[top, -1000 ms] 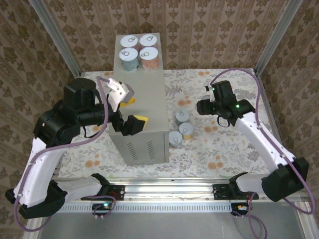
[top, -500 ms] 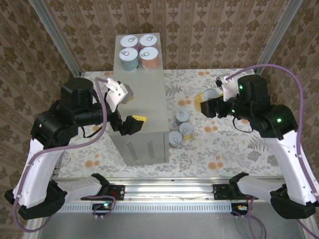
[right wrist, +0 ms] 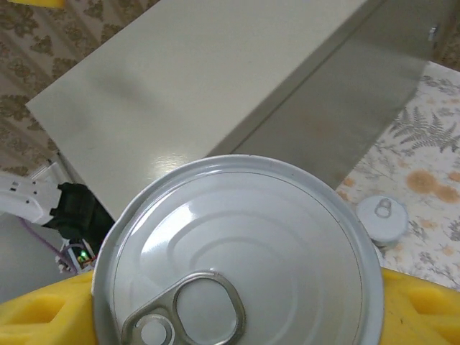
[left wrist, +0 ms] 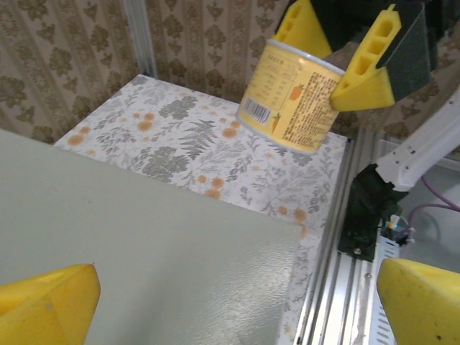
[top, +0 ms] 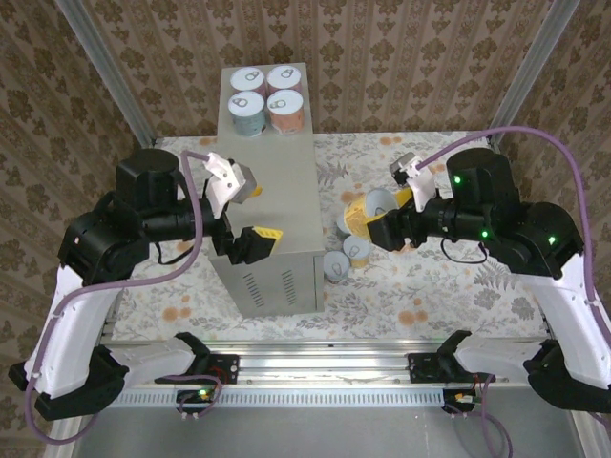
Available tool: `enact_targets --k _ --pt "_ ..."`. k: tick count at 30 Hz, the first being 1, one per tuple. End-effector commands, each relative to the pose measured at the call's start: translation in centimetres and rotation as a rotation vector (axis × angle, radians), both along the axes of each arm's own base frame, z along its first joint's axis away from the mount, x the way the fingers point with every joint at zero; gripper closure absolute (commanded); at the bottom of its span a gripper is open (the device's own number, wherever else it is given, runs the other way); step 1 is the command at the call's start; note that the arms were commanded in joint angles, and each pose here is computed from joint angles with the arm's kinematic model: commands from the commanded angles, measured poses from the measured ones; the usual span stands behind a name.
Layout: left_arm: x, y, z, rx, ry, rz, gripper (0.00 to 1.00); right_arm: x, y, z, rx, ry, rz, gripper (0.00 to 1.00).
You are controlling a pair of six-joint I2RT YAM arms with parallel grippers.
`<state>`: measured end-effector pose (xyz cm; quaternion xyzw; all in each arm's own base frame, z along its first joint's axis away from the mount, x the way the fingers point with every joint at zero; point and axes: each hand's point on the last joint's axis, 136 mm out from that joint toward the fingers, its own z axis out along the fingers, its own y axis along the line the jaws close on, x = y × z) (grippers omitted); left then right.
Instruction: Place and organize the canned foods onto the counter
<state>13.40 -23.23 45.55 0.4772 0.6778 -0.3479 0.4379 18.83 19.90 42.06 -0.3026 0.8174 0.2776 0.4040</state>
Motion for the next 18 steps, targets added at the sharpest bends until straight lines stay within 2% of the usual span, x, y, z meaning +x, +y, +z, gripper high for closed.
enact_targets --k 1,7,18 --pt "-2.0 -0.5 0.8 -0.031 -0.009 -0.103 0.0 -1.2 1.5 3.4 0.092 -0.073 0.079 0.37" --pt "-3.1 -2.1 0.3 -0.01 -0.024 -0.166 0.0 -1.6 4.2 4.0 0.113 -0.052 0.175 0.36" --pt "-3.4 -4.5 -0.7 0.062 -0.17 -0.156 0.0 -2.2 8.2 4.1 0.102 -0.015 0.253 0.36"
